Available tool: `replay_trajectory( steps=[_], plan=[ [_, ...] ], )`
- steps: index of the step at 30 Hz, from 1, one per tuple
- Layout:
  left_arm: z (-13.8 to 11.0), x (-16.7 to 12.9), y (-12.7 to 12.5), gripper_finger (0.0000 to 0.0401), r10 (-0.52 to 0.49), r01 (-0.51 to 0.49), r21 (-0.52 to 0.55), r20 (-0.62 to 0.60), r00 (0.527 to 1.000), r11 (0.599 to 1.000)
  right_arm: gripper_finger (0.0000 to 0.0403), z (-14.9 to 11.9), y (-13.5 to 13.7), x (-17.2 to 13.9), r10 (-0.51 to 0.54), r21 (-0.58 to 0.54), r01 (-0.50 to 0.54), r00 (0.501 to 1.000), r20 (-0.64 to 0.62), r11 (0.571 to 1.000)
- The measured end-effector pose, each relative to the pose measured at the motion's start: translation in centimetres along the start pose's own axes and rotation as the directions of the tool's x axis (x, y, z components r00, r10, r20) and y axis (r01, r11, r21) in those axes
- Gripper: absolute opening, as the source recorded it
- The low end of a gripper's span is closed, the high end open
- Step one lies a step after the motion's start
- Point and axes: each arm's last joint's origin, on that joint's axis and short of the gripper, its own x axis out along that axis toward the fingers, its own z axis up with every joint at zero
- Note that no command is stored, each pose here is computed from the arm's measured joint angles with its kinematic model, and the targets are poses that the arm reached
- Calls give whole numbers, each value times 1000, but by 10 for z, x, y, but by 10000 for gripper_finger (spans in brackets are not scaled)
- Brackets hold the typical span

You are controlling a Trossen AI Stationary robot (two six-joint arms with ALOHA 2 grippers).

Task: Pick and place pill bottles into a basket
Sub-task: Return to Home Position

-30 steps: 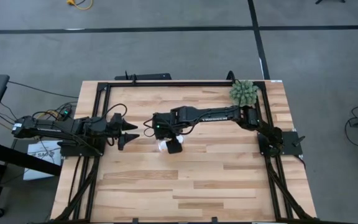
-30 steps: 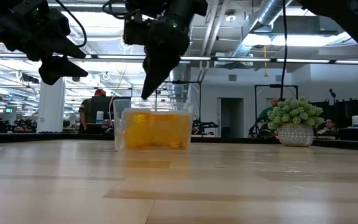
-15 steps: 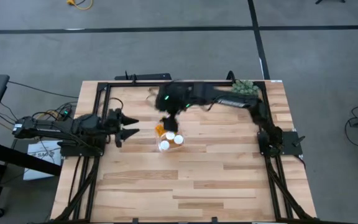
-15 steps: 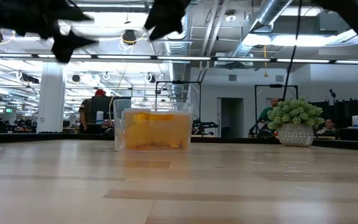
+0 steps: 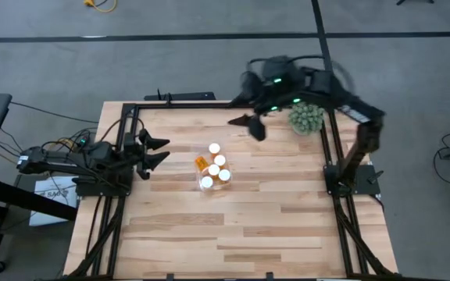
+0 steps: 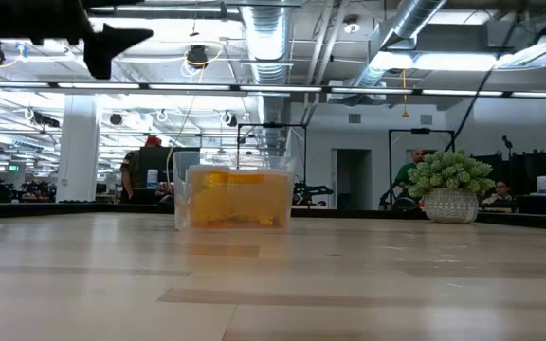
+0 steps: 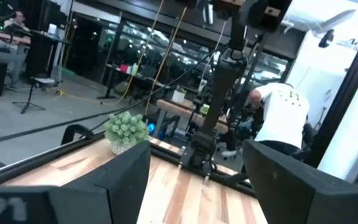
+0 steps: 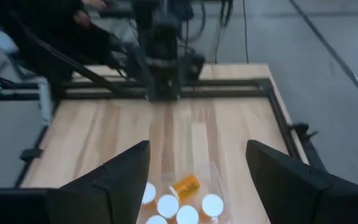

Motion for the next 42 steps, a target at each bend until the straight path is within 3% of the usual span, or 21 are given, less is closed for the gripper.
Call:
replay_trajectory(
  steps=[5, 8, 13, 17, 19, 29, 36, 42],
  plan=[
    [-26, -8, 12, 247, 21, -16, -58, 80, 997, 998, 260, -21, 3, -48, 32, -4, -32, 994, 105, 999],
    [-42, -16, 18, 247, -23, 30, -65, 108, 994, 997, 260, -46, 8, -69, 10, 17, -14, 984, 179, 1000],
    [-46, -19, 20, 247, -14, 16, -33, 55, 998, 999, 260, -107, 18, -102, -53, 68, 34, 949, 311, 997],
    [-43, -21, 21, 247, 20, -21, 10, 92, 996, 1000, 260, -165, 23, -117, -197, 183, 142, 922, 333, 973],
    [-43, -21, 22, 247, 35, -38, 30, 92, 995, 999, 260, -193, 26, -119, -266, 240, 193, 908, 324, 952],
    [-43, -21, 22, 247, 54, -59, 49, 97, 994, 997, 260, -308, 41, -100, -336, 270, 238, 846, 414, 933],
    [-47, -21, 24, 247, 95, -99, 63, 63, 993, 993, 260, -360, 42, -78, -432, 343, 301, 799, 419, 890],
    [-57, -21, 27, 247, 111, -108, 73, -37, 993, 991, 260, -373, 39, -66, -468, 365, 324, 767, 438, 873]
  ],
)
